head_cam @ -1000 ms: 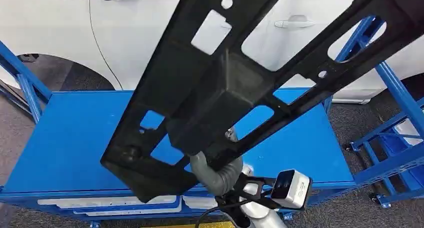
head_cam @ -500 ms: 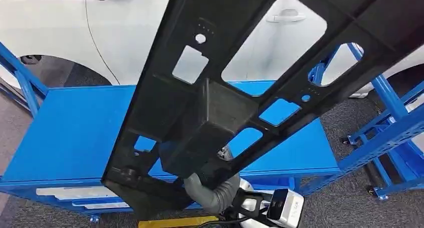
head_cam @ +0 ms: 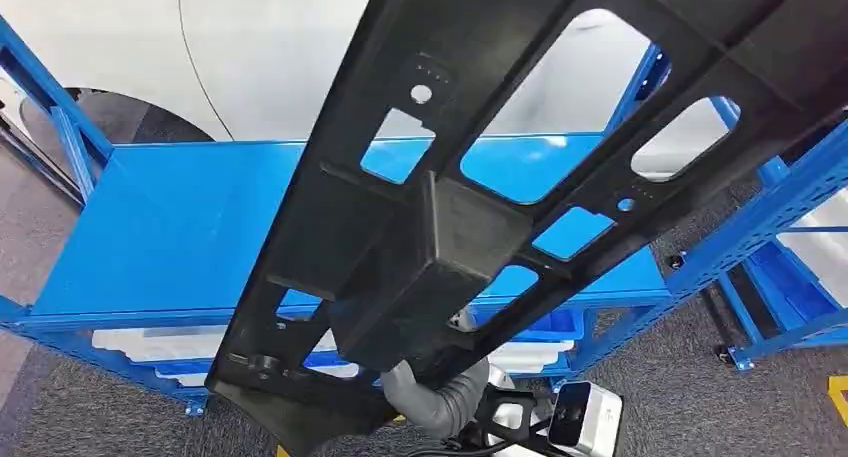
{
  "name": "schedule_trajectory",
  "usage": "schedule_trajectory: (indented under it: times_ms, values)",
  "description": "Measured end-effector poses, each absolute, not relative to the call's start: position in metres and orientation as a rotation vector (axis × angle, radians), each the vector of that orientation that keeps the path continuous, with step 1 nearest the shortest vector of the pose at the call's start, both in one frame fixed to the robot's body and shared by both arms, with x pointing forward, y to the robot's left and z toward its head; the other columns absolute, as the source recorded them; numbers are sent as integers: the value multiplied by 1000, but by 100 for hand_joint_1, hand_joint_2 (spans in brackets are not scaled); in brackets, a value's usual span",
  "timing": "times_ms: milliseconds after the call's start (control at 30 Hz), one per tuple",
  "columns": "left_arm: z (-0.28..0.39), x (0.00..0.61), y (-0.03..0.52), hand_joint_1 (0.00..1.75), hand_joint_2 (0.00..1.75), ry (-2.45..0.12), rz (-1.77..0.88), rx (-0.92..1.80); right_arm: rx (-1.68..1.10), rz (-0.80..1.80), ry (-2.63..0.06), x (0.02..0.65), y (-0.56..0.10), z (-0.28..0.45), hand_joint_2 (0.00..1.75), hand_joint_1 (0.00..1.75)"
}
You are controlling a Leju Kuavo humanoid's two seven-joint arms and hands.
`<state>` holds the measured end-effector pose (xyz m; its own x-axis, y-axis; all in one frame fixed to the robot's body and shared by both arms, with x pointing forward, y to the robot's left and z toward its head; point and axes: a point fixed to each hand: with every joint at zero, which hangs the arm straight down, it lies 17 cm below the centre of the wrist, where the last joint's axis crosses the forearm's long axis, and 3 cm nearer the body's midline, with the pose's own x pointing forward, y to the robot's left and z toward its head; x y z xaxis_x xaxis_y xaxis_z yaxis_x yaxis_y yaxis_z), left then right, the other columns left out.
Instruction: Take the parts from the cabinet and place them on the table.
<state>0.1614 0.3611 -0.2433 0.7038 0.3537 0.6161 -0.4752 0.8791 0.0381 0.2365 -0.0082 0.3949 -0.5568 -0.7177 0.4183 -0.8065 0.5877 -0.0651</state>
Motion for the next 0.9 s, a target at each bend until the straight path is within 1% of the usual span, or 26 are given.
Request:
schedule_trajectory:
  times_ms: [900]
  values:
    - [-243,159,372,0,175,-638,468,230,1312,360,-2433,238,-11,393,175,175]
